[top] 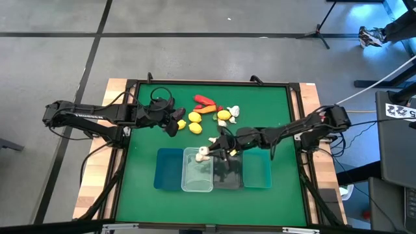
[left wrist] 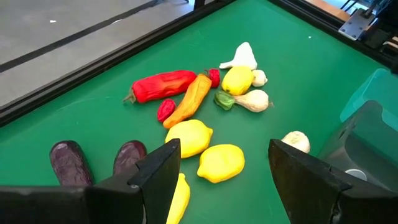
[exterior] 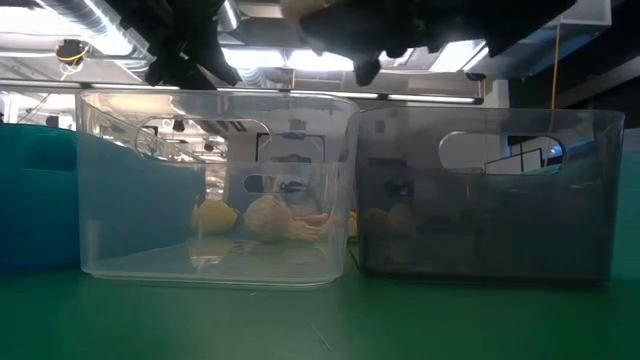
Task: Sort produce into baskets
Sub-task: Put the white garlic into the transparent bin
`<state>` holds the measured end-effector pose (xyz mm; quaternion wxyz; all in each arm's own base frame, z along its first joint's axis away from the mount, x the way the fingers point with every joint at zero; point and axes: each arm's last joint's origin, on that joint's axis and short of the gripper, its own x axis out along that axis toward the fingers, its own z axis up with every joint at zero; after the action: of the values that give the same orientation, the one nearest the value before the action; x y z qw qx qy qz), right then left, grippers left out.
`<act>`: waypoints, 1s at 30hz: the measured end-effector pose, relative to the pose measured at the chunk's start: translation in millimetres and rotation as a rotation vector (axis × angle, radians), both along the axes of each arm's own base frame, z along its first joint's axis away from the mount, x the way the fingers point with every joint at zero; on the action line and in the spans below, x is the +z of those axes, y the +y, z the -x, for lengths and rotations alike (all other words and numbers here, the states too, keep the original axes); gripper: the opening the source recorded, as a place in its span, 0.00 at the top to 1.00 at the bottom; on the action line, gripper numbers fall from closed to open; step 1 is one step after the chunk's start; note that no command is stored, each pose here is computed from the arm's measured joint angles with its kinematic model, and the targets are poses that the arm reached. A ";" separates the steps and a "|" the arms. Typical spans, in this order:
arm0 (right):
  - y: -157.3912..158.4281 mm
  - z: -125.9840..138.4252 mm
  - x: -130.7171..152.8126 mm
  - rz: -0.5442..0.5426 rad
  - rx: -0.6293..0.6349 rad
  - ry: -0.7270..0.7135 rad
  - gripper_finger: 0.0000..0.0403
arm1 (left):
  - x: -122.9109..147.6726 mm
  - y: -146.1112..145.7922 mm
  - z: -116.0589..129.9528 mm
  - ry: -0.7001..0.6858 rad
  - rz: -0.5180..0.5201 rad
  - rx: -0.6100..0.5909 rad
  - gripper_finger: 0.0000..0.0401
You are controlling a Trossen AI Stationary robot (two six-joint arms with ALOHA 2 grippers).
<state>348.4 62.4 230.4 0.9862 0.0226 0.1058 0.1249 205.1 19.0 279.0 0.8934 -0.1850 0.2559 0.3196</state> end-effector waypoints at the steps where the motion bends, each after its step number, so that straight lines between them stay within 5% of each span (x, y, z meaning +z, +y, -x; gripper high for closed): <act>1: 1.0 -3.9 -0.5 -0.001 0.011 0.006 0.86 | 0.0 0.0 0.0 0.000 0.000 0.000 0.41; 11: 5.3 -27.8 -15.7 0.039 0.018 0.265 0.86 | 0.0 0.0 0.0 0.003 -0.004 -0.003 0.41; 30: 7.4 -35.3 -35.8 0.035 0.036 0.378 0.86 | 0.1 0.0 -0.1 0.001 -0.005 -0.004 0.41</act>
<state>383.7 69.7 194.6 0.9467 0.0266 0.2916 0.1344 205.2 19.0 279.2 0.8942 -0.1822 0.2561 0.3187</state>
